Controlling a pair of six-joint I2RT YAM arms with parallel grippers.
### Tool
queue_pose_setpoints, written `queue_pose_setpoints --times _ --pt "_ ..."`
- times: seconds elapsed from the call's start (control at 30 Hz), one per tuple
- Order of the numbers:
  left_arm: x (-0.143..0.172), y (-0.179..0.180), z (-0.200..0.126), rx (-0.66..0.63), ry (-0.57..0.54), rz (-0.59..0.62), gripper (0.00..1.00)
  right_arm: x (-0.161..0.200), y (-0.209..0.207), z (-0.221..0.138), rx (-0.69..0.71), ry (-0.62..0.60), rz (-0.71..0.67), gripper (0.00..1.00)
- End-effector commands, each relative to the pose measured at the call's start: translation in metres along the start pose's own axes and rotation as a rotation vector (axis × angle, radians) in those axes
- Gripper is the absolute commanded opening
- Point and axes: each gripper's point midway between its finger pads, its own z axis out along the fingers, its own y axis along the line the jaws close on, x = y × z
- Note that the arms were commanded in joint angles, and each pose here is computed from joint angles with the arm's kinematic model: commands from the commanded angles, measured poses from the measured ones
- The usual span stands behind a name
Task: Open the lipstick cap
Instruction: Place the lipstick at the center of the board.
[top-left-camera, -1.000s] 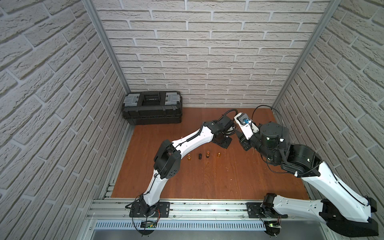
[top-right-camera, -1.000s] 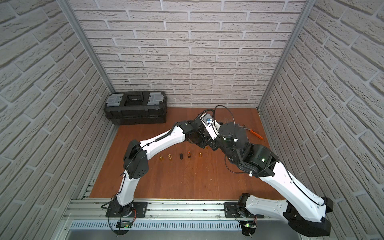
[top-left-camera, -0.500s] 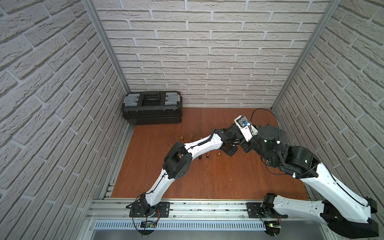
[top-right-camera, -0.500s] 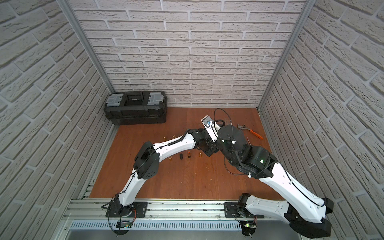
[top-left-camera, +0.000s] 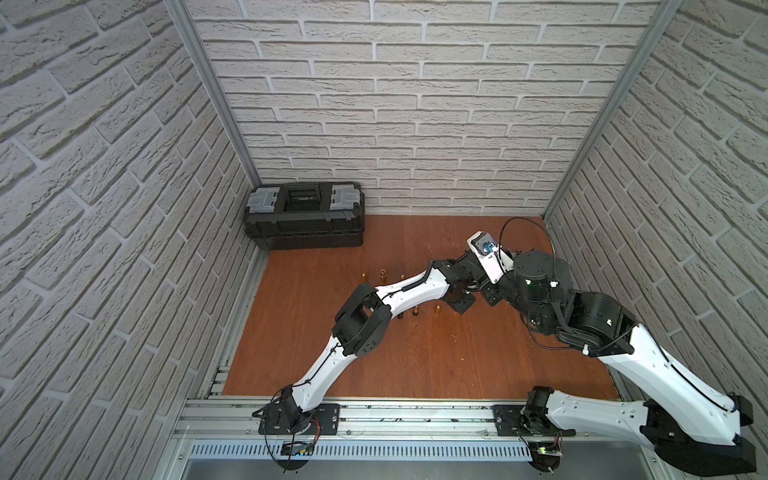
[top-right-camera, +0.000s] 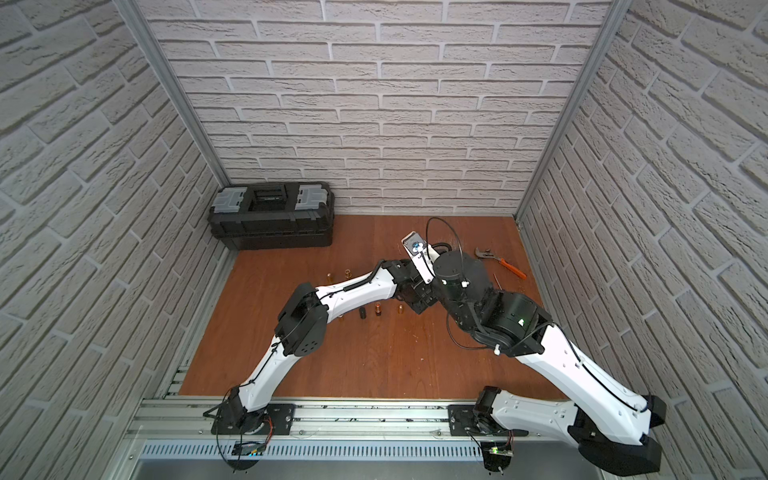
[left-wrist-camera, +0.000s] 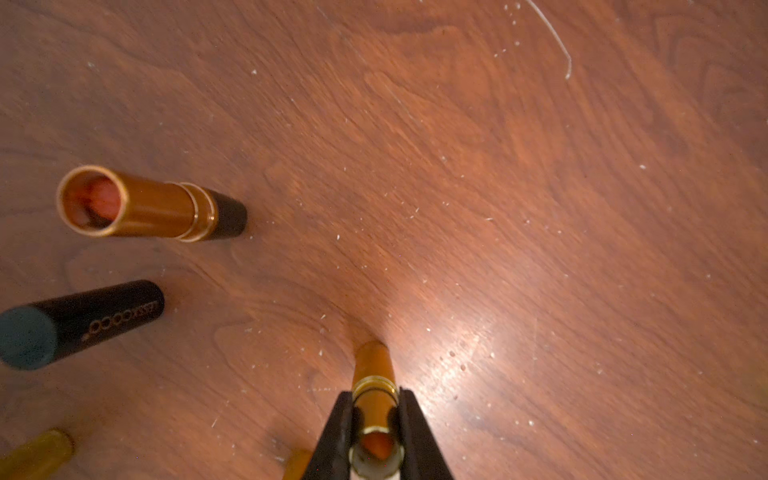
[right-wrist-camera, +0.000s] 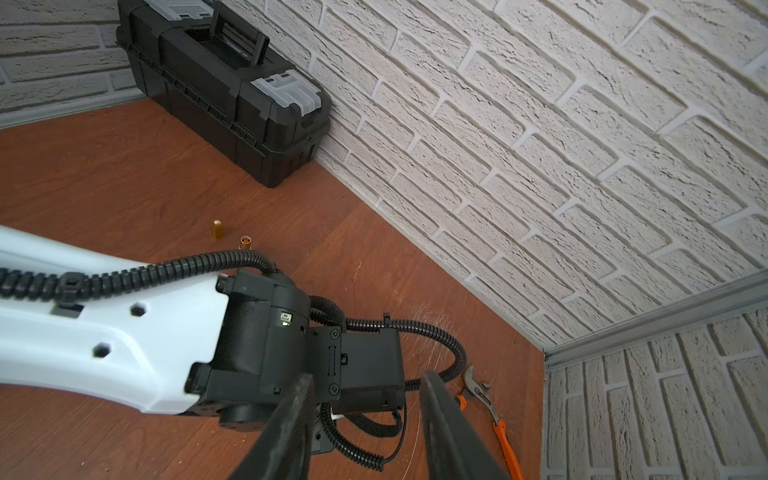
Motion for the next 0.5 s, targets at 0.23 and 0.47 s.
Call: queue_pose_setpoints --times 0.23,0.47 --pt "-0.013 0.005 -0.015 -0.004 -0.034 -0.004 0.42 -0.003 0.004 0.003 -0.013 -0.003 0.016 1.00" --pt "-0.035 0.028 -0.072 0.029 -0.149 -0.095 0.59 -0.003 -0.023 0.002 0.146 0.005 0.074 1.00"
